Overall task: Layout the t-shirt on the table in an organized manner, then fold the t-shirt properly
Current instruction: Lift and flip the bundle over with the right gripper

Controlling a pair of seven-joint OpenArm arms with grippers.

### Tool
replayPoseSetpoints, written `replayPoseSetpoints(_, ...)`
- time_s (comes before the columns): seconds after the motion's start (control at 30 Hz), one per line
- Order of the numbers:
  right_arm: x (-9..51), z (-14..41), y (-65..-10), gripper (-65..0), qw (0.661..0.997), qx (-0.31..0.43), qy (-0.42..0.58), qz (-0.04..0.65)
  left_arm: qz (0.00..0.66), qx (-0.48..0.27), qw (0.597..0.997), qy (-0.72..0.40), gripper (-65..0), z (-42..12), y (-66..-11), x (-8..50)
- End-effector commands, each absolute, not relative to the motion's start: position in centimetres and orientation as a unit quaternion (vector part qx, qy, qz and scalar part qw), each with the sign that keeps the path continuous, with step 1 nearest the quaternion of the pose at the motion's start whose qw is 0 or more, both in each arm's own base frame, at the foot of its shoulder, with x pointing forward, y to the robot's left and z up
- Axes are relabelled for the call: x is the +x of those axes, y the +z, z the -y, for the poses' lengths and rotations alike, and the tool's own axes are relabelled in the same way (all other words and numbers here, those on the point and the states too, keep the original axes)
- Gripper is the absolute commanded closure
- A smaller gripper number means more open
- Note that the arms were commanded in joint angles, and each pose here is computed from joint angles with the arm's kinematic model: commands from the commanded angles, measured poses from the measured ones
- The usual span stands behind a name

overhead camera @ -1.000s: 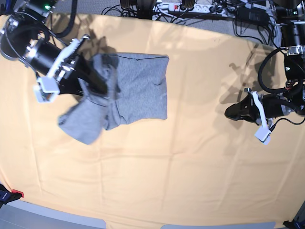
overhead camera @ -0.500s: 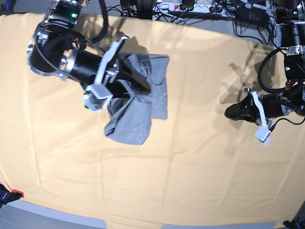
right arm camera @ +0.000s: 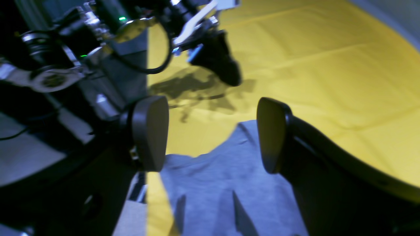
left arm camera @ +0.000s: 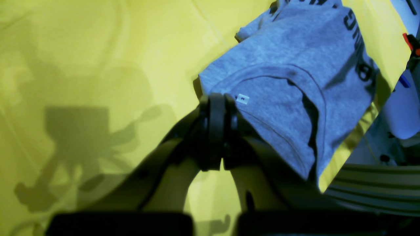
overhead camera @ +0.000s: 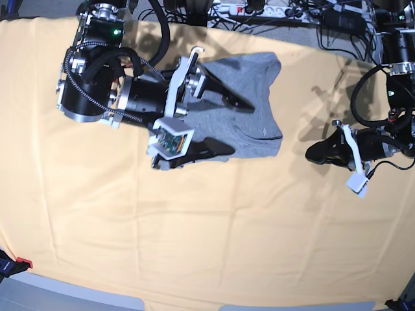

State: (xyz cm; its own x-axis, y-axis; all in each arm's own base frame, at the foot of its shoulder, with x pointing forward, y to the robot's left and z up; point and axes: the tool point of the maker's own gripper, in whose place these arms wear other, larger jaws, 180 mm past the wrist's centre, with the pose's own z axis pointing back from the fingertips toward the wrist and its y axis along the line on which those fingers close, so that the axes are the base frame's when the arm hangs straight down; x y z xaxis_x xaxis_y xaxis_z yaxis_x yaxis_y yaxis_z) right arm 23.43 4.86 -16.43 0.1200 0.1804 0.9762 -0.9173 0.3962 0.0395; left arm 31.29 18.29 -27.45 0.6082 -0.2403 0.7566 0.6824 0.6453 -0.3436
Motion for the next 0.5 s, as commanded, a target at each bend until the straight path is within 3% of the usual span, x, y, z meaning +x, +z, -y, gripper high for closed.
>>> replayPoseSetpoints(0.0, 23.8, -4.4, -15.4, -43.6, 0.647, 0.351, 0.414, 0.536, 0.368, -0.316, 0.827, -0.283, 0.0, -18.5, -25.8, 31.9)
replayPoseSetpoints(0.07, 24.6, -3.1, -15.8, -42.5, 0.662, 0.329, 0.404, 0.539, 0.365, -0.318, 0.828, -0.285, 0.0, -18.5, -25.8, 31.8)
replayPoseSetpoints(0.1, 25.0, -2.4, -16.1, -38.7, 0.67, 0.317, 0.399, 0.539, 0.365, -0.326, 0.824, -0.285, 0.0, -18.3, -25.7, 31.7)
replayPoseSetpoints(0.13, 25.4, -1.7, -16.3, -31.7, 0.678, 0.306, 0.394, 0.54, 0.364, -0.338, 0.82, -0.286, 0.0, -18.0, -25.4, 31.4)
replayPoseSetpoints(0.23, 26.7, -0.1, -17.3, 0.0, 0.697, 0.279, 0.379, 0.541, 0.367, -0.382, 0.798, -0.287, 0.0, -16.9, -24.2, 30.8)
replayPoseSetpoints(0.47, 31.2, 3.2, -21.2, 0.0, 0.746, 0.246, 0.363, 0.501, 0.343, -0.391, 0.777, -0.353, 0.0, -13.0, -24.1, 28.9)
